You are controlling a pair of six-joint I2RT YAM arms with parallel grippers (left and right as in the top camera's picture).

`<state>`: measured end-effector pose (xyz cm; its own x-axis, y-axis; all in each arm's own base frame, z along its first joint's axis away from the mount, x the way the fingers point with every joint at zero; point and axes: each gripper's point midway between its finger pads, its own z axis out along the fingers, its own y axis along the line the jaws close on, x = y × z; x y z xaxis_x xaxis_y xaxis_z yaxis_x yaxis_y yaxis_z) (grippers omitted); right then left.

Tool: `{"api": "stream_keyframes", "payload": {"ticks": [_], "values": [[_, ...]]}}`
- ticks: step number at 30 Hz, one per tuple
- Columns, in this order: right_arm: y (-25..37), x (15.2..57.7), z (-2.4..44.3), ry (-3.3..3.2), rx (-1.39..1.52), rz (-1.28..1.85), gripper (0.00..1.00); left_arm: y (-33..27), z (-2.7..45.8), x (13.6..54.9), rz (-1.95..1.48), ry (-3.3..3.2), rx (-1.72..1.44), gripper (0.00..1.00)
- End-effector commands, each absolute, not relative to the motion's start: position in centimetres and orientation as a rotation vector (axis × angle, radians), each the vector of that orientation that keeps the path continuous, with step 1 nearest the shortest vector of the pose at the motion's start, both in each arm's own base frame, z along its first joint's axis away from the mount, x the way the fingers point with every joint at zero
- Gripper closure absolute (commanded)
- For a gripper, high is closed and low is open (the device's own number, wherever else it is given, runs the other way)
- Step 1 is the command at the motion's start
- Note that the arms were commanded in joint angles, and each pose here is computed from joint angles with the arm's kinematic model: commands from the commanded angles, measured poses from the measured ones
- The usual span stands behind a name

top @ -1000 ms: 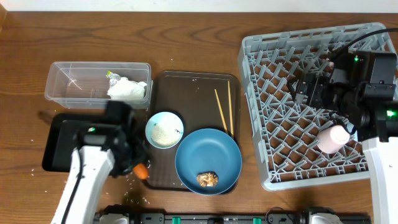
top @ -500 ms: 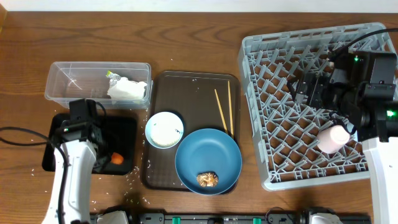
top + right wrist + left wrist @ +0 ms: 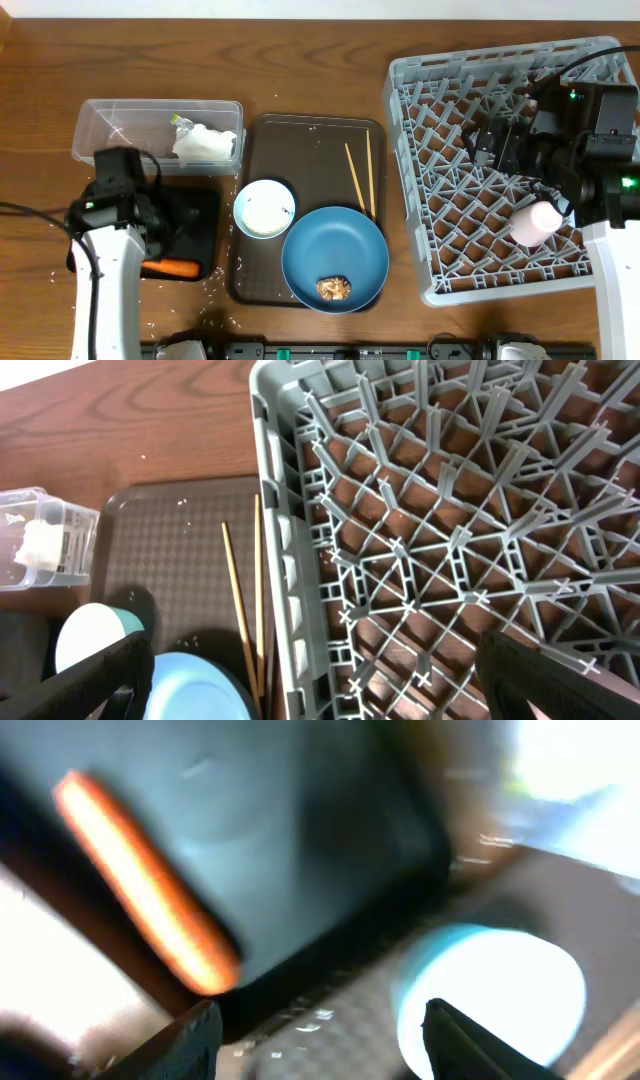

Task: Sort waste into correct bins and load items into the dishwasher rack
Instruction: 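Move the left gripper toward the large blue plate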

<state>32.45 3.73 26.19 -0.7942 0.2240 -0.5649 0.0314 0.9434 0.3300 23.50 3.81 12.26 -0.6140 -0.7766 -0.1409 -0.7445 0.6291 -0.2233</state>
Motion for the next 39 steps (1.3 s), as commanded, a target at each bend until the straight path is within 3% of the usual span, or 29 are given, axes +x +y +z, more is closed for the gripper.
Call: {"api": "stream_keyframes", "payload": {"ticks": [1, 11, 16, 24, 29, 33, 36, 39], "values": [[4.1, 32.5, 26.4, 2.459, 0.148, 0.408, 0.04, 0.0, 15.8, 25.0, -0.346, 2.693, -0.772, 0.36], [4.1, 32.5, 26.4, 2.455, 0.151, 0.411, 0.04, -10.3, 12.5, 19.3, -0.373, 3.028, -0.107, 0.40], [4.1, 32.6, 26.5, 2.455, 0.159, 0.414, 0.04, -11.0, 9.4, 17.5, -0.160, 3.106, -0.080, 0.39], [4.1, 32.5, 26.4, 2.457, 0.160, 0.414, 0.04, -12.8, 4.7, 18.0, -0.133, 3.126, -0.054, 0.40], [4.1, 32.5, 26.4, 2.460, 0.161, 0.414, 0.04, -12.9, 2.4, 18.1, -0.083, 3.183, -0.063, 0.51], [4.1, 32.5, 26.4, 2.458, 0.160, 0.414, 0.04, -13.4, 1.6, 18.6, -0.101, 3.181, -0.063, 0.71], [4.1, 32.5, 26.4, 2.460, 0.160, 0.414, 0.04, -13.6, 1.6, 18.9, -0.112, 3.170, -0.062, 0.76], [4.0, 32.5, 26.3, 2.460, 0.163, 0.406, 0.04, -13.6, 1.6, 18.9, -0.111, 3.170, -0.061, 0.93]]}}
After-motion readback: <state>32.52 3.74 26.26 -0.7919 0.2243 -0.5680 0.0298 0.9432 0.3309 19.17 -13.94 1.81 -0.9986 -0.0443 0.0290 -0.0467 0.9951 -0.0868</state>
